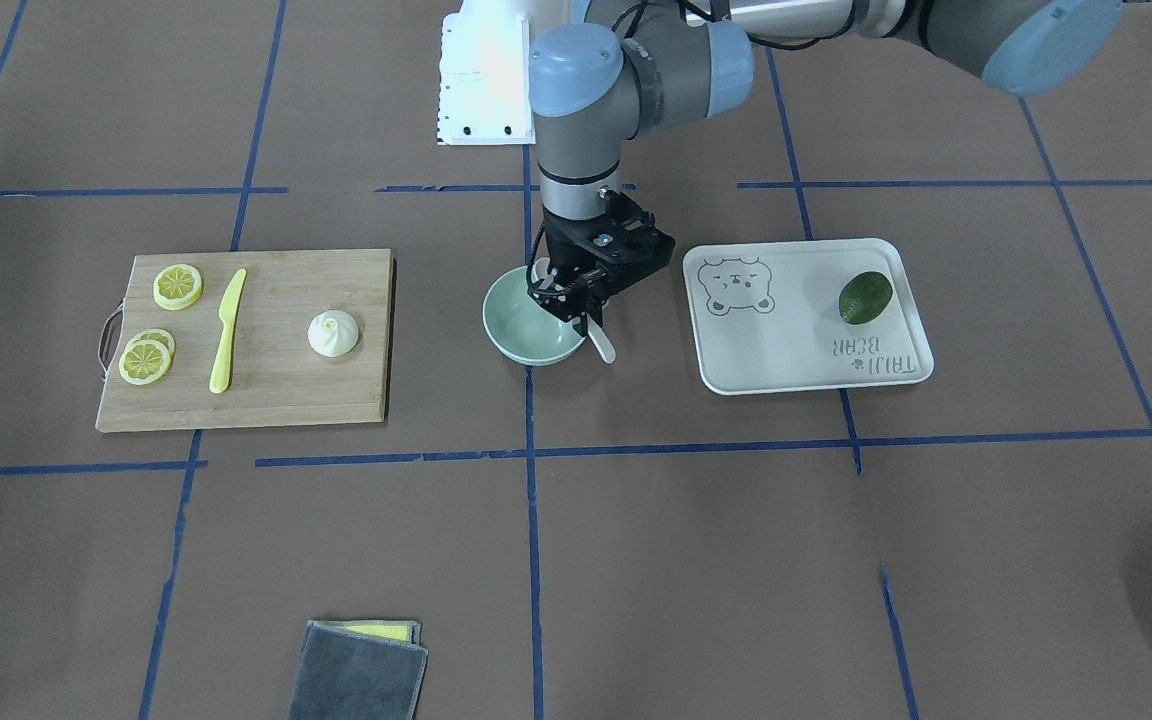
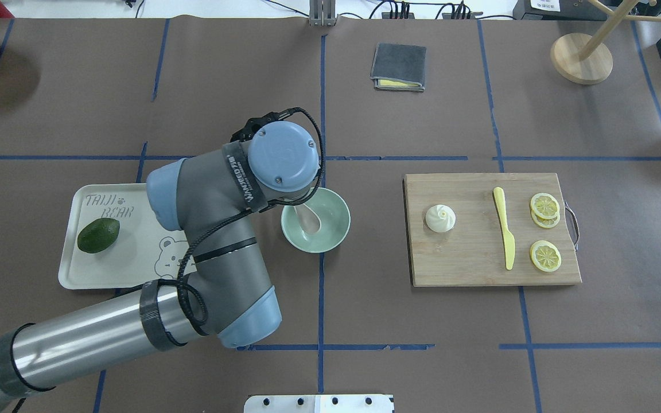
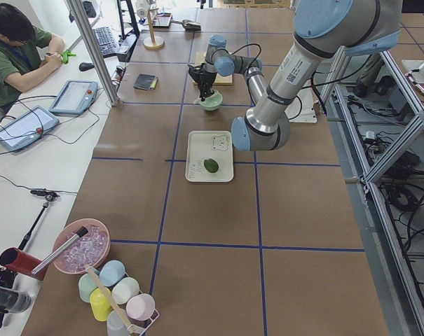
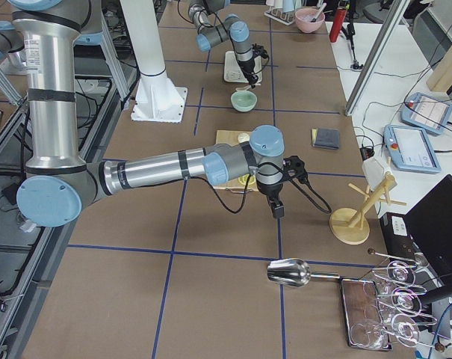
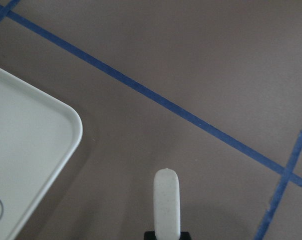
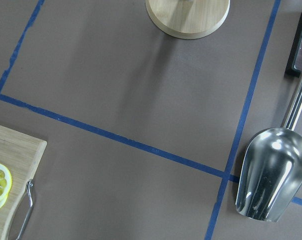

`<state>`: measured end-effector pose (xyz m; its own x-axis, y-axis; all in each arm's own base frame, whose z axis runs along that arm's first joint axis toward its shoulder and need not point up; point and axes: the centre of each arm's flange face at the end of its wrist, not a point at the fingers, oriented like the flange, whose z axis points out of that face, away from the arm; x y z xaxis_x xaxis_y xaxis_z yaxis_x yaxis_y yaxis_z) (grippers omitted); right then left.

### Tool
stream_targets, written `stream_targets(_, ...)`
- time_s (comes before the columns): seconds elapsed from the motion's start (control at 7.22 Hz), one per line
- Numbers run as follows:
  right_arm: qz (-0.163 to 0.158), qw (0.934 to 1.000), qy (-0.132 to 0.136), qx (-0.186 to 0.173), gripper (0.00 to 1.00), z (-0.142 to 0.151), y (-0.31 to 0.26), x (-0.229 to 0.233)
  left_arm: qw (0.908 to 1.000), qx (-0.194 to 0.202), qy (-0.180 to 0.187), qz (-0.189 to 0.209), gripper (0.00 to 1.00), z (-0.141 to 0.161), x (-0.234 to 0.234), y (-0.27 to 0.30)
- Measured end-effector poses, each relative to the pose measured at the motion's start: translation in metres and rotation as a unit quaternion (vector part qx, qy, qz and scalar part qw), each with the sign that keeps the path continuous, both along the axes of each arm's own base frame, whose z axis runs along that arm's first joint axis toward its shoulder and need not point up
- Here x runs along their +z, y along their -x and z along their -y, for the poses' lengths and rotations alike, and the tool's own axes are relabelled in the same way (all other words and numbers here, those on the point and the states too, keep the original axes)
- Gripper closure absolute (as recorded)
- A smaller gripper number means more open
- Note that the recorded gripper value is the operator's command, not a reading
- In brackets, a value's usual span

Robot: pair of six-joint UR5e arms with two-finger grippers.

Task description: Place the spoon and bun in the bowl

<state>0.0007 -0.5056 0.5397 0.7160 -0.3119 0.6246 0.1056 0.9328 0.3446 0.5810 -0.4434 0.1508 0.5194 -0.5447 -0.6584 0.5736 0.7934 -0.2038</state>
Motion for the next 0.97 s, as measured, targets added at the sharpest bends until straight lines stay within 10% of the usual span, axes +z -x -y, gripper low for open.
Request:
stream_targets(0.28,0.003,0.9999,0.006,0.009,0.00,0.001,0.000,-0.003,1.0000,0.002,0.000,0.004,0.05,-0.009,-0.007,-0.020)
stream_targets(0.97,0.008,0.9998,-0.001,0.015,0.00,0.005,0.001,-0.015,0.9876,0.108,-0.112,0.019,0.00,-0.029,0.005,0.031)
